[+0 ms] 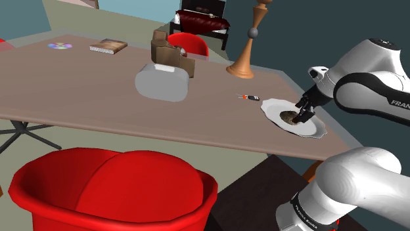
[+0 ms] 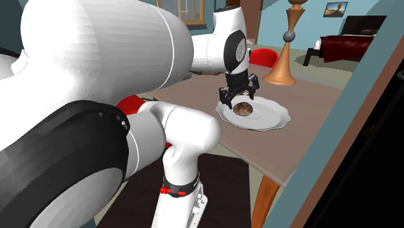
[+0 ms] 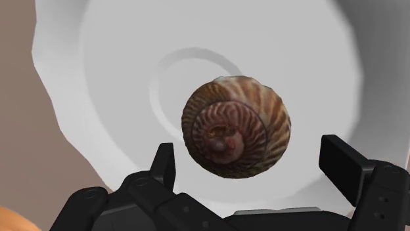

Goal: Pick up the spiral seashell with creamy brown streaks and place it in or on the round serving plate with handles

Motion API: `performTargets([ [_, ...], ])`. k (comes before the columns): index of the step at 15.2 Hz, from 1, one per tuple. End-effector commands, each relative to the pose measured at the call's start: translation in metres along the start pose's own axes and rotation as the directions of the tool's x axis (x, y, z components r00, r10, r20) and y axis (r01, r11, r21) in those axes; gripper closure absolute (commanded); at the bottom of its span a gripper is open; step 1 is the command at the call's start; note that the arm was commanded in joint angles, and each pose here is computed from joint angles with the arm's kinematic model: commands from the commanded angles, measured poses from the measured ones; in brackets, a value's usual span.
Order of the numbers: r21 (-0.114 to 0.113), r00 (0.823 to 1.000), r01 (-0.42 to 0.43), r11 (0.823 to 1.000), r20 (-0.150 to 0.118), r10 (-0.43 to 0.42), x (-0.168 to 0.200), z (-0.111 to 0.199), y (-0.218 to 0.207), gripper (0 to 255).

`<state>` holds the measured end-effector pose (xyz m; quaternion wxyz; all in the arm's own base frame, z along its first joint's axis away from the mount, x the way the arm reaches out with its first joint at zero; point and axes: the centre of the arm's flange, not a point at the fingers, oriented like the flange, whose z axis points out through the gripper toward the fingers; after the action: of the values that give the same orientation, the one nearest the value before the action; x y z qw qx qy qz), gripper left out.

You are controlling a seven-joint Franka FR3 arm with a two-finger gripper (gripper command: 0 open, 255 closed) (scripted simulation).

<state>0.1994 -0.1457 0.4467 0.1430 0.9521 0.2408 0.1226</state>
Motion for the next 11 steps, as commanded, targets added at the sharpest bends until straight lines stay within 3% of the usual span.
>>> performTargets([
  [1, -0.003, 1.000, 0.000, 1.000, -0.001, 0.000, 0.0007, 0.0111, 0.0006, 0],
  [10, -0.003, 1.000, 0.000, 1.000, -0.001, 0.000, 0.0007, 0.0194, 0.0006, 0],
  [11, -0.003, 1.000, 0.000, 1.000, -0.001, 0.000, 0.0007, 0.0194, 0.0006, 255],
])
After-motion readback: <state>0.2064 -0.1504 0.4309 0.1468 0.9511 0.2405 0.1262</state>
